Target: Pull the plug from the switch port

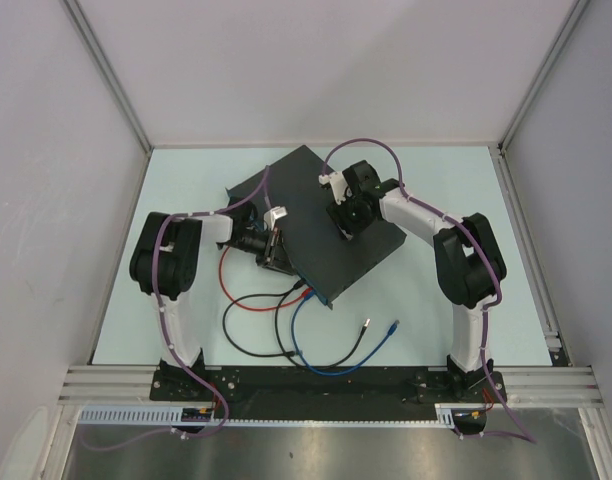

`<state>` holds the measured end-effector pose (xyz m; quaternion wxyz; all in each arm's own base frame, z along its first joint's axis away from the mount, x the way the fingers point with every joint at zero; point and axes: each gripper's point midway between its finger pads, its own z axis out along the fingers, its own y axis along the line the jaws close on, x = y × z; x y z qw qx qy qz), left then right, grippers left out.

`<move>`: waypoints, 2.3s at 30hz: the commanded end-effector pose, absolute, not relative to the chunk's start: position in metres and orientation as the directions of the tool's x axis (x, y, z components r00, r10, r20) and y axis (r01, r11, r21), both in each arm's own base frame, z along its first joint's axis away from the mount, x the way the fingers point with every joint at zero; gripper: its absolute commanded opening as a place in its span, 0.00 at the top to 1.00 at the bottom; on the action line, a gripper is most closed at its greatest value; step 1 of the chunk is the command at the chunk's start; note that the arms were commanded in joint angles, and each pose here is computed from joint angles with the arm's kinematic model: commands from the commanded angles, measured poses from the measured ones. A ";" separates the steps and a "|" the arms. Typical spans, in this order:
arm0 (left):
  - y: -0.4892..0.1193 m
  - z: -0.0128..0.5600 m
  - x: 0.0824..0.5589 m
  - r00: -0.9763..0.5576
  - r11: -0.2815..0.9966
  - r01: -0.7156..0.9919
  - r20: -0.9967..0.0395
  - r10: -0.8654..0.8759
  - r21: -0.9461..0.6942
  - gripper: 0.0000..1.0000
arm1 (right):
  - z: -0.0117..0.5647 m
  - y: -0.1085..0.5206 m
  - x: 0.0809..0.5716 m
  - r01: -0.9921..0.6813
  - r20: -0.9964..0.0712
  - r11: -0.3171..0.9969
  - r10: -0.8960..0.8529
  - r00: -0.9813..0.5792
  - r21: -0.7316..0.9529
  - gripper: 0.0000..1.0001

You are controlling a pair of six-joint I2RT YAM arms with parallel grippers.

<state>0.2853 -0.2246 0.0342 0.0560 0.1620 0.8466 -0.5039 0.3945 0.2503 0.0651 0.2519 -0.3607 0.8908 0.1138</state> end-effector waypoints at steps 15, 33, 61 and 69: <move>-0.173 0.033 0.268 -0.930 0.555 0.368 -0.295 0.220 -0.746 1.00 | 0.040 0.248 0.382 -0.713 -0.464 0.699 -0.618 -0.635 0.045 0.46; -0.050 0.080 0.292 -0.864 0.785 0.132 -0.458 -0.208 -0.605 1.00 | 0.036 0.258 0.392 -0.709 -0.466 0.702 -0.607 -0.644 0.066 0.46; 0.147 0.034 0.266 -0.402 0.588 -0.618 -0.434 -0.807 -0.521 0.96 | 0.035 0.267 0.394 -0.712 -0.469 0.698 -0.603 -0.645 0.083 0.46; 0.139 0.026 0.265 -0.436 0.609 -0.605 -0.427 -0.792 -0.512 0.47 | 0.037 0.264 0.393 -0.713 -0.472 0.697 -0.606 -0.641 0.075 0.46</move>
